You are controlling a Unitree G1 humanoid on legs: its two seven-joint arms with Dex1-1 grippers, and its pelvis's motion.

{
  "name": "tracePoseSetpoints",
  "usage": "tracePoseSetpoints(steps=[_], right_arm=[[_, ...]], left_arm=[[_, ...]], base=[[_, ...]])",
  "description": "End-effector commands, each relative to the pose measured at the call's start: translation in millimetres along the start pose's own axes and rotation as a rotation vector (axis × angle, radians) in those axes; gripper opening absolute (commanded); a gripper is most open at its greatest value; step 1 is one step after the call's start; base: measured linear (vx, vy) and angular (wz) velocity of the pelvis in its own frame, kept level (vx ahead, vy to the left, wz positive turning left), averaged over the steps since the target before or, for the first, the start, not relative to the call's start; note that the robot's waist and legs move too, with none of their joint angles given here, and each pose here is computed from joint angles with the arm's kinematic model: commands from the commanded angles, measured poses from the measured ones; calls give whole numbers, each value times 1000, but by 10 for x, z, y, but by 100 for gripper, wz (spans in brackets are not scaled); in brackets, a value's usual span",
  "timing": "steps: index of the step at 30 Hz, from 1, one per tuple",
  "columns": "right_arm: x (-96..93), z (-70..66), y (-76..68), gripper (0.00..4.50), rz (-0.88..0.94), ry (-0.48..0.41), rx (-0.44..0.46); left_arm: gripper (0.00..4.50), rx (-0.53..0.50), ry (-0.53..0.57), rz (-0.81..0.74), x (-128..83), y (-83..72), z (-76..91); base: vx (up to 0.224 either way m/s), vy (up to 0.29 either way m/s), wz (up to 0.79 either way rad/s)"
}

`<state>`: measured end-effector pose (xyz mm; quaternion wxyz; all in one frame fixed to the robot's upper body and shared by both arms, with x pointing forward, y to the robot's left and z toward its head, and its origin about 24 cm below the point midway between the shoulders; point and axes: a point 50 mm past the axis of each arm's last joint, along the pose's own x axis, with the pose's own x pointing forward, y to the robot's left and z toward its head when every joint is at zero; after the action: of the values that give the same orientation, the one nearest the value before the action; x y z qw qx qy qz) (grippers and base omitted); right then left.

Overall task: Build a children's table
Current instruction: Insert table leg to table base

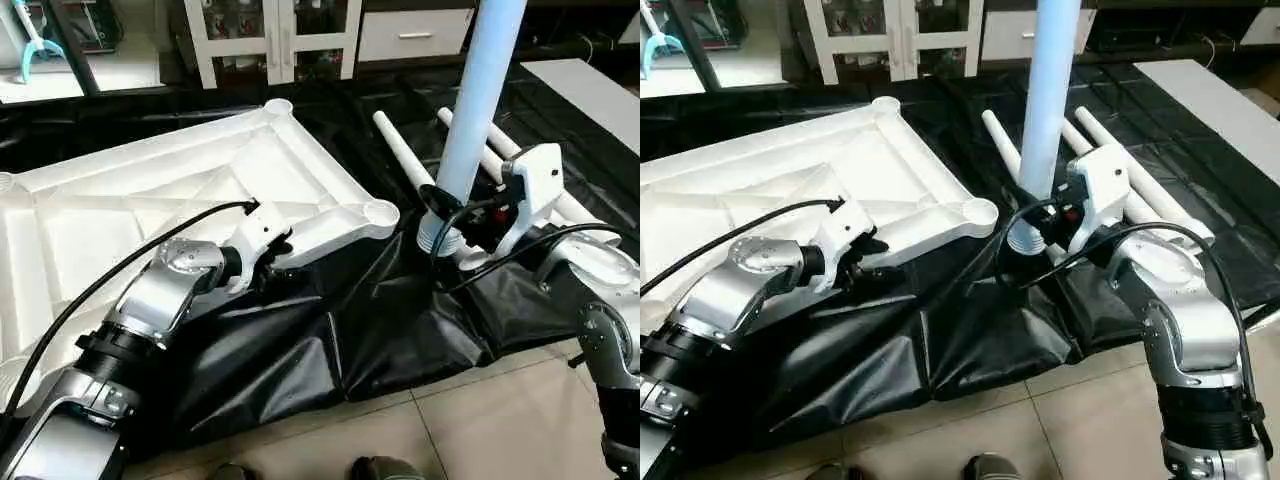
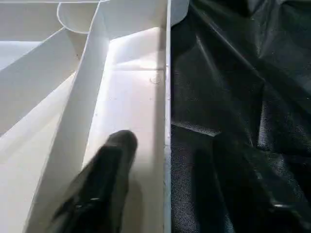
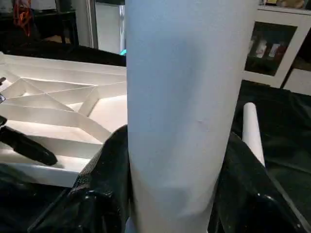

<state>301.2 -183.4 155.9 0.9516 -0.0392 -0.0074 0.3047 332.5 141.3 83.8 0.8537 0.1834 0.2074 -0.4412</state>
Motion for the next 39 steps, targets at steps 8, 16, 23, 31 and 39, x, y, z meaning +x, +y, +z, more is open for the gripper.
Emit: tracePoseSetpoints(steps=[8,16,23,31,39], right_arm=[[35,89,-16,185,11,-19,-35],[59,91,-12,185,16,-21,-38],[73,77,-5,185,19,-21,-35],[119,24,7,185,-6,-38,-20],[165,59,-38,185,-38,-88,-23]], left_arm=[[182,23,21,5,-31,26,36],[112,42,30,6,-61,21,25],[49,53,39,4,-96,2,-32],[3,81,69,-2,-100,-80,-178],[3,126,84,-4,-346,-22,-323]], base=[[0,0,0],[0,0,0],[0,0,0],[0,0,0],[0,0,0]])
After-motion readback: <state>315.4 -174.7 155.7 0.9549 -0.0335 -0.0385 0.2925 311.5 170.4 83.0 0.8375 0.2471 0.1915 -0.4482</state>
